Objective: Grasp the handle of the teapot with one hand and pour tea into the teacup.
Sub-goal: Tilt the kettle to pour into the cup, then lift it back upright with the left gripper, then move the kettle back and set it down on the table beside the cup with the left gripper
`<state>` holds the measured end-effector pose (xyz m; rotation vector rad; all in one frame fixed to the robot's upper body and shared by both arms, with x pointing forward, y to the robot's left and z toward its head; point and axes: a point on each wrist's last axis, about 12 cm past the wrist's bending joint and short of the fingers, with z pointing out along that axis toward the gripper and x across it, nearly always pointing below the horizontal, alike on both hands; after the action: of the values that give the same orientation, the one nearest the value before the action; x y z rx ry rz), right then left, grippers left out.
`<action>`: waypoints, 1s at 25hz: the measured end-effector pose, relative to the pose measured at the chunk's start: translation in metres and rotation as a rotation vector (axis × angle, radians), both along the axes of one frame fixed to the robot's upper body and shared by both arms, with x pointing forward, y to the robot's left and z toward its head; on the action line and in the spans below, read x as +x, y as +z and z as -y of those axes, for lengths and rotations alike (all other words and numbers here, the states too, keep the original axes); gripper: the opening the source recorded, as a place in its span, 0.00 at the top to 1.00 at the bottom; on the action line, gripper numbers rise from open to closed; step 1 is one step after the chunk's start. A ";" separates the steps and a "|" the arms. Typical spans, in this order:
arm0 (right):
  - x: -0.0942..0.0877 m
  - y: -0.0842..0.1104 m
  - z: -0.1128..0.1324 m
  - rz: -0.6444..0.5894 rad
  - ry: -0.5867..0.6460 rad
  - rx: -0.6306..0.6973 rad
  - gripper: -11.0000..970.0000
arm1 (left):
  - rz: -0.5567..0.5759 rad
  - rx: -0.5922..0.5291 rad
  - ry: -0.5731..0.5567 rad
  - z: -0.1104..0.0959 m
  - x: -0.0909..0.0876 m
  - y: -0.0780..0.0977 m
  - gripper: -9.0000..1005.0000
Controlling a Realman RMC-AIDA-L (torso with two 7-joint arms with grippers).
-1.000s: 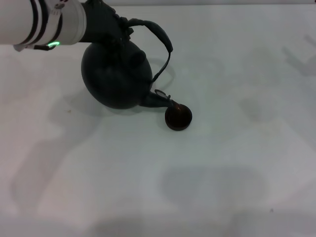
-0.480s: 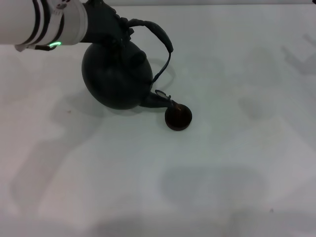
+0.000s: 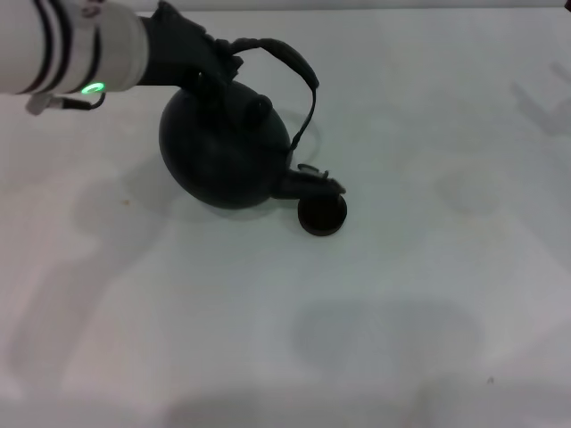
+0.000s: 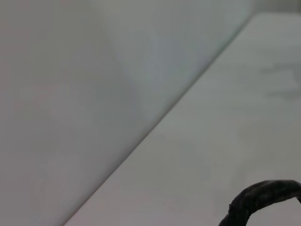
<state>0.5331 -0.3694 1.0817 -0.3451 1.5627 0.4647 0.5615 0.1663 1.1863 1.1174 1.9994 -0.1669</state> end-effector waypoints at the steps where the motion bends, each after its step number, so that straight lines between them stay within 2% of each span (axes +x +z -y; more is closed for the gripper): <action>1: 0.000 0.000 0.000 -0.001 0.000 -0.001 0.11 | -0.007 -0.025 0.011 -0.002 -0.001 0.000 0.85; 2: 0.000 0.000 0.000 -0.002 0.000 -0.001 0.11 | -0.007 -0.025 0.011 -0.002 -0.001 0.000 0.85; 5: 0.000 -0.001 0.000 -0.004 0.001 -0.003 0.11 | -0.032 -0.128 0.078 -0.021 -0.005 -0.004 0.85; 9: 0.000 -0.001 0.000 -0.010 0.000 -0.004 0.11 | -0.035 -0.207 0.122 -0.037 -0.009 -0.010 0.85; 12: 0.000 -0.002 -0.001 -0.015 0.001 -0.005 0.11 | -0.033 -0.245 0.132 -0.044 -0.011 -0.013 0.85; 13: 0.000 -0.002 -0.001 -0.019 0.003 -0.005 0.11 | -0.037 -0.319 0.132 -0.054 -0.013 -0.018 0.85; 17: 0.000 -0.003 -0.002 -0.023 0.010 -0.004 0.11 | -0.033 -0.390 0.118 -0.066 -0.014 -0.028 0.85; 25: -0.002 -0.005 -0.004 -0.044 0.029 0.008 0.11 | 0.012 -0.466 0.123 -0.099 -0.022 -0.060 0.85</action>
<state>0.5311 -0.3649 1.0767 -0.3536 1.6001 0.5044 0.5398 0.2653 1.1262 0.6946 1.8791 -0.5303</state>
